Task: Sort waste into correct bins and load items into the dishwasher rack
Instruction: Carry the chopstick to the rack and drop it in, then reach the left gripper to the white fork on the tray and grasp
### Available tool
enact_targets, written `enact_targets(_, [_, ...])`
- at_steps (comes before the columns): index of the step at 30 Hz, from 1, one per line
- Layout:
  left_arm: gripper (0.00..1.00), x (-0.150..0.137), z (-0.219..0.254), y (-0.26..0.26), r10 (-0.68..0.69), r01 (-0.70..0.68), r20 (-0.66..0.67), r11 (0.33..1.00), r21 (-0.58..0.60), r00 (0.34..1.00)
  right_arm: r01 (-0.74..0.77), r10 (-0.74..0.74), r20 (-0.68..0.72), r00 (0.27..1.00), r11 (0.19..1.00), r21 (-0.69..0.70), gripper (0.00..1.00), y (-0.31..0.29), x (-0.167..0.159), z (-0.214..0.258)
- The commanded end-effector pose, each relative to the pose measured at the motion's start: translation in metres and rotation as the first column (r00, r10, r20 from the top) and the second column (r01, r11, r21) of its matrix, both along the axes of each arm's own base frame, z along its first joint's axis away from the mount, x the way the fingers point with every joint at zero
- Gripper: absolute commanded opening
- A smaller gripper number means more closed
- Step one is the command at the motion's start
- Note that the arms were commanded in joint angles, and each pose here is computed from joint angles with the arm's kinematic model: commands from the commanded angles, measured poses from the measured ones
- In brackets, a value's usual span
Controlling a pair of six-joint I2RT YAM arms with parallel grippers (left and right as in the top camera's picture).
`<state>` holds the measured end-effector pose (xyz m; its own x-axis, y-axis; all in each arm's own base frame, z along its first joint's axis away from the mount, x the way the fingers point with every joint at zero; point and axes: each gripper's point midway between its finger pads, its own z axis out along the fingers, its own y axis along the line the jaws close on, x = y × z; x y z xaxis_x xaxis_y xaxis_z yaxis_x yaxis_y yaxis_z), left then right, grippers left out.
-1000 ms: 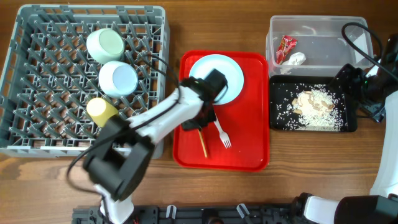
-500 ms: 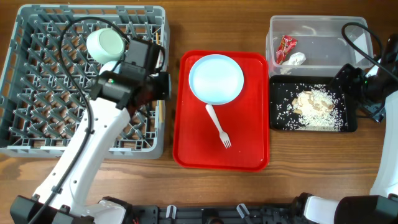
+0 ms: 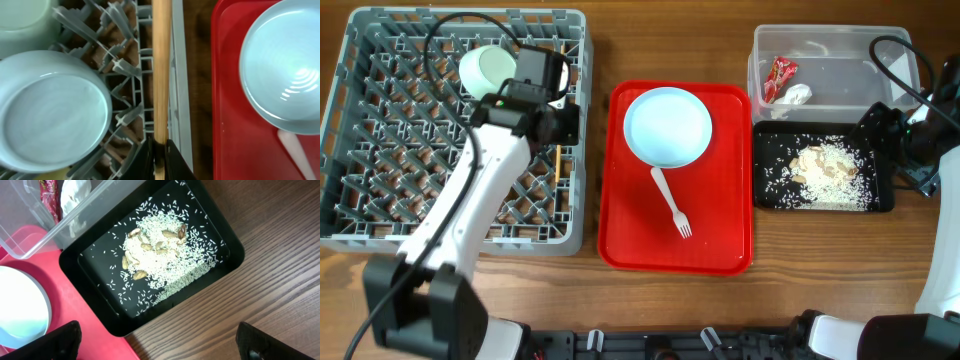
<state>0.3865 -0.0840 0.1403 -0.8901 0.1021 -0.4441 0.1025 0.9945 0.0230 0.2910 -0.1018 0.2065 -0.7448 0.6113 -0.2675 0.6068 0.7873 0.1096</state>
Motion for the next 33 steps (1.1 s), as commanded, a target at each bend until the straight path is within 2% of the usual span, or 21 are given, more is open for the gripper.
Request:
enact_targets(1, [0.10, 0.008, -0.023, 0.005, 0.000, 0.001, -0.039, 0.999, 0.033, 0.999, -0.013, 0.013, -0.008, 1.000, 1.000, 0.005, 1.00, 0.000, 0.001, -0.003])
enact_targets(2, [0.12, 0.009, -0.025, 0.006, 0.003, -0.002, -0.040, 0.999, 0.034, 0.999, -0.013, 0.013, -0.008, 1.000, 1.000, 0.005, 1.00, 0.000, 0.001, -0.003])
enact_targets(4, [0.32, 0.011, -0.025, 0.006, 0.006, -0.005, -0.033, 0.999, 0.032, 0.999, -0.013, 0.013, -0.008, 1.000, 1.000, 0.005, 1.00, 0.000, 0.001, -0.003])
enact_targets(5, [0.33, 0.011, -0.024, 0.006, 0.006, -0.005, -0.030, 0.999, 0.032, 1.000, -0.013, 0.013, -0.008, 1.000, 1.000, 0.005, 1.00, 0.000, 0.001, -0.003])
enact_targets(6, [0.43, 0.011, -0.024, 0.006, 0.006, -0.005, -0.030, 0.999, 0.031, 1.000, -0.013, 0.013, -0.008, 1.000, 1.000, 0.005, 1.00, 0.000, 0.001, -0.003])
enact_targets(7, [0.47, 0.011, -0.024, 0.006, 0.006, -0.005, -0.031, 1.000, 0.031, 1.000, -0.013, 0.013, -0.008, 1.000, 1.000, 0.005, 1.00, 0.000, 0.001, -0.003])
enact_targets(11, [0.52, 0.011, -0.011, 0.004, 0.002, -0.002, 0.002, 1.000, 0.023, 1.000, -0.013, 0.013, -0.008, 1.000, 1.000, 0.005, 0.99, 0.000, 0.001, -0.003])
enact_targets(12, [0.58, 0.011, -0.006, 0.003, -0.001, 0.001, 0.015, 1.000, 0.020, 1.000, -0.013, 0.013, -0.008, 1.000, 1.000, 0.005, 1.00, 0.000, 0.001, -0.003])
enact_targets(13, [0.60, 0.010, -0.002, 0.003, -0.001, 0.001, 0.026, 1.000, 0.017, 1.000, -0.013, 0.013, -0.008, 1.000, 1.000, 0.005, 1.00, 0.000, 0.001, -0.003])
enact_targets(16, [0.60, 0.006, 0.015, -0.004, 0.026, -0.023, 0.055, 0.998, -0.051, 0.998, -0.014, 0.014, -0.007, 1.000, 1.000, 0.008, 1.00, 0.001, 0.002, -0.003])
enact_targets(18, [0.59, -0.004, 0.025, -0.037, -0.063, 0.071, 0.047, 0.978, -0.196, 0.997, -0.014, 0.014, -0.007, 1.000, 1.000, 0.008, 1.00, 0.001, 0.002, -0.003])
enact_targets(19, [0.59, -0.012, 0.030, -0.063, -0.092, 0.096, 0.026, 0.946, -0.311, 0.995, -0.014, 0.014, -0.008, 1.000, 1.000, 0.007, 1.00, 0.001, 0.002, -0.003])
enact_targets(21, [0.54, -0.023, 0.027, -0.090, -0.062, 0.039, -0.042, 0.913, -0.405, 0.997, -0.014, 0.014, -0.007, 1.000, 1.000, 0.008, 1.00, 0.001, 0.002, -0.003])
enact_targets(23, [0.54, -0.032, 0.018, -0.109, -0.020, -0.030, -0.110, 0.899, -0.436, 0.994, -0.014, 0.014, -0.007, 1.000, 1.000, 0.008, 1.00, 0.001, 0.002, -0.003])
enact_targets(25, [0.56, -0.040, 0.005, -0.126, 0.011, -0.079, -0.161, 0.903, -0.422, 0.987, -0.014, 0.014, -0.007, 1.000, 1.000, 0.008, 1.00, 0.001, 0.002, -0.003])
enact_targets(28, [0.56, -0.055, -0.033, -0.150, 0.084, -0.147, -0.212, 0.942, -0.303, 0.974, -0.014, 0.014, -0.007, 1.000, 1.000, 0.008, 1.00, 0.001, 0.002, -0.003])
enact_targets(33, [0.56, -0.092, -0.090, -0.187, 0.123, -0.202, -0.343, 0.958, -0.205, 0.931, -0.016, 0.016, -0.003, 1.000, 1.000, 0.006, 1.00, 0.001, 0.003, -0.003])
